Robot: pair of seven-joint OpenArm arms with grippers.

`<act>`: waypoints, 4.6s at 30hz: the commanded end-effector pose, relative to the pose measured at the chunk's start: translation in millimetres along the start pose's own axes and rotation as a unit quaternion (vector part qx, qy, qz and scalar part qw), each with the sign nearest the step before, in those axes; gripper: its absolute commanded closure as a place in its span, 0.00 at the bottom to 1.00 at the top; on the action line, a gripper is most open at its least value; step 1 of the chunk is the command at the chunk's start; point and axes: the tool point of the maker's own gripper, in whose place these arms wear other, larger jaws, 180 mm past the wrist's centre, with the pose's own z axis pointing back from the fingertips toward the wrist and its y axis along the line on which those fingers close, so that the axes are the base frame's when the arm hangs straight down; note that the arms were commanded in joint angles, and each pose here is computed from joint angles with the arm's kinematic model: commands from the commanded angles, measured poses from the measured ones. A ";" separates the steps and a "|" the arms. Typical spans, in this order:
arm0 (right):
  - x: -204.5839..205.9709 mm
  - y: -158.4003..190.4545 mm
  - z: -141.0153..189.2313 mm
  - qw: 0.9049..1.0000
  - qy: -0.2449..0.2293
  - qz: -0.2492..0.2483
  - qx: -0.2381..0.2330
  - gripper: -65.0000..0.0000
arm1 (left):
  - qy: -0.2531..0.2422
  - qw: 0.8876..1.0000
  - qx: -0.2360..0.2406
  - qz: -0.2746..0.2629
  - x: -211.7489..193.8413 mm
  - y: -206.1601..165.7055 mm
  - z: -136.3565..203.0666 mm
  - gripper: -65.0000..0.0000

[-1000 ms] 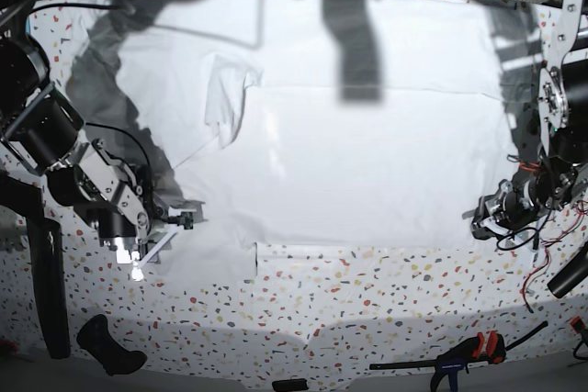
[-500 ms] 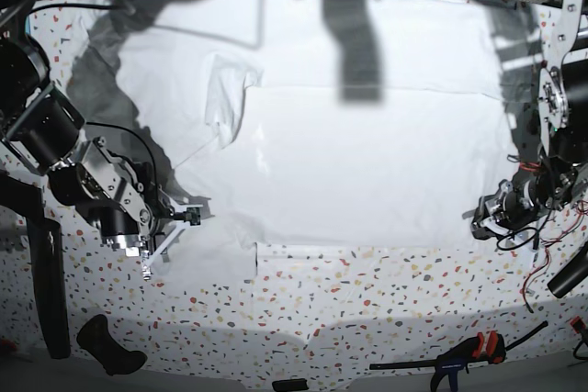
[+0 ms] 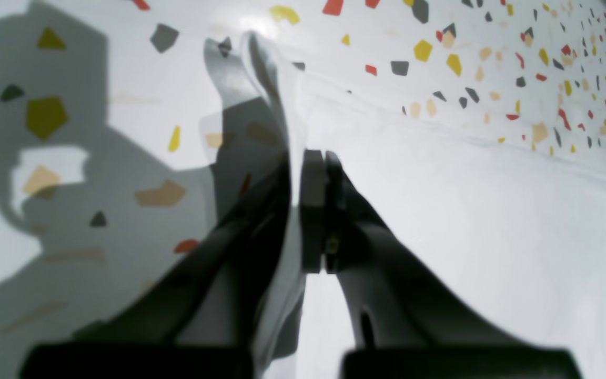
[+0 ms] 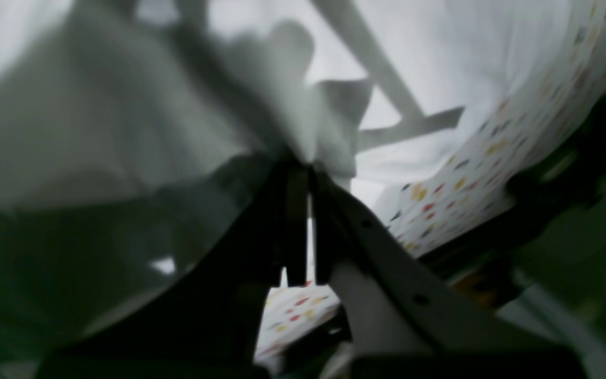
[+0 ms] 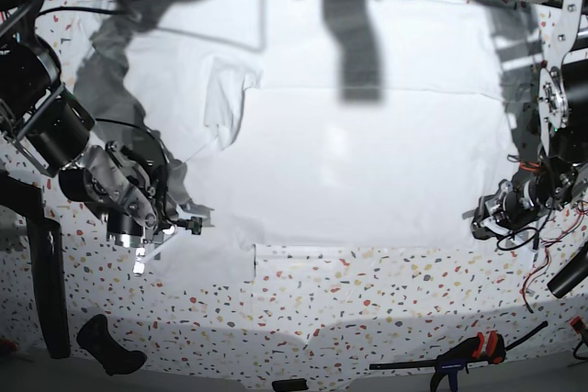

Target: Fold the T-shirt properly

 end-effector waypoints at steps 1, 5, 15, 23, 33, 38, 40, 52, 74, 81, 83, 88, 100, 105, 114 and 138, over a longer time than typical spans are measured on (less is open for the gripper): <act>-9.5 -18.7 5.8 0.999 0.018 -0.028 -0.020 1.00 | -0.032 0.999 -0.006 -0.007 29.2 -3.8 3.6 1.00; -13.8 -31.2 12.7 0.994 0.039 -0.091 -0.055 1.00 | -0.037 0.999 -0.008 -0.012 33.9 -5.4 4.0 1.00; 11.1 -46.3 34.3 0.991 0.019 -0.095 -0.090 1.00 | -0.019 0.996 -0.022 -0.078 65.1 -27.7 11.0 1.00; -7.8 -58.5 49.5 0.986 0.008 -0.115 -0.116 1.00 | -0.013 0.994 -0.019 -0.106 60.5 -27.7 16.4 1.00; -30.8 -63.2 84.0 0.985 0.009 -0.107 -0.136 1.00 | -0.045 0.985 -0.044 -0.159 36.1 -45.1 34.8 1.00; -38.9 -60.1 94.1 0.985 0.007 -0.099 -0.144 1.00 | -0.045 0.983 -0.013 -0.177 30.0 -39.9 50.4 1.00; -38.2 -55.8 101.2 0.984 -0.006 -0.104 -0.146 1.00 | -0.051 0.981 -0.010 -0.185 30.1 -38.9 58.2 1.00; -57.7 -19.7 146.9 0.976 -0.049 -0.147 -0.154 1.00 | -0.048 0.967 -0.003 -0.251 23.9 -59.9 89.7 1.00; -80.5 66.5 193.0 0.984 -0.031 -0.110 -0.139 1.00 | 0.025 0.944 0.025 -0.328 -29.5 -79.8 139.1 1.00; -82.8 100.6 197.0 0.990 -0.014 -0.082 -0.115 1.00 | 0.054 0.933 0.019 -0.355 -54.0 -93.5 155.9 1.00; -85.2 111.0 196.1 0.992 -0.007 -0.077 -0.104 1.00 | 0.059 0.929 0.025 -0.364 -57.8 -93.6 159.2 1.00; -93.1 123.8 196.8 0.992 0.012 -0.070 -0.107 1.00 | 0.083 0.919 0.053 -0.381 -69.2 -80.0 164.0 1.00; -100.3 160.3 197.0 0.996 0.027 -0.054 -0.069 1.00 | 0.102 0.916 0.062 -0.383 -83.8 -71.5 167.0 1.00; -98.3 162.1 197.4 0.993 0.024 -0.089 -0.075 1.00 | 0.102 0.916 0.062 -0.383 -83.9 -71.6 167.0 1.00; -94.7 169.1 196.8 0.990 0.026 -0.122 -0.069 1.00 | 0.101 0.917 0.061 -0.382 -84.0 -72.2 166.8 1.00; -104.7 172.7 197.4 0.989 0.055 -0.119 -0.062 0.64 | 0.130 0.912 0.074 -0.381 -91.4 -63.9 170.0 1.00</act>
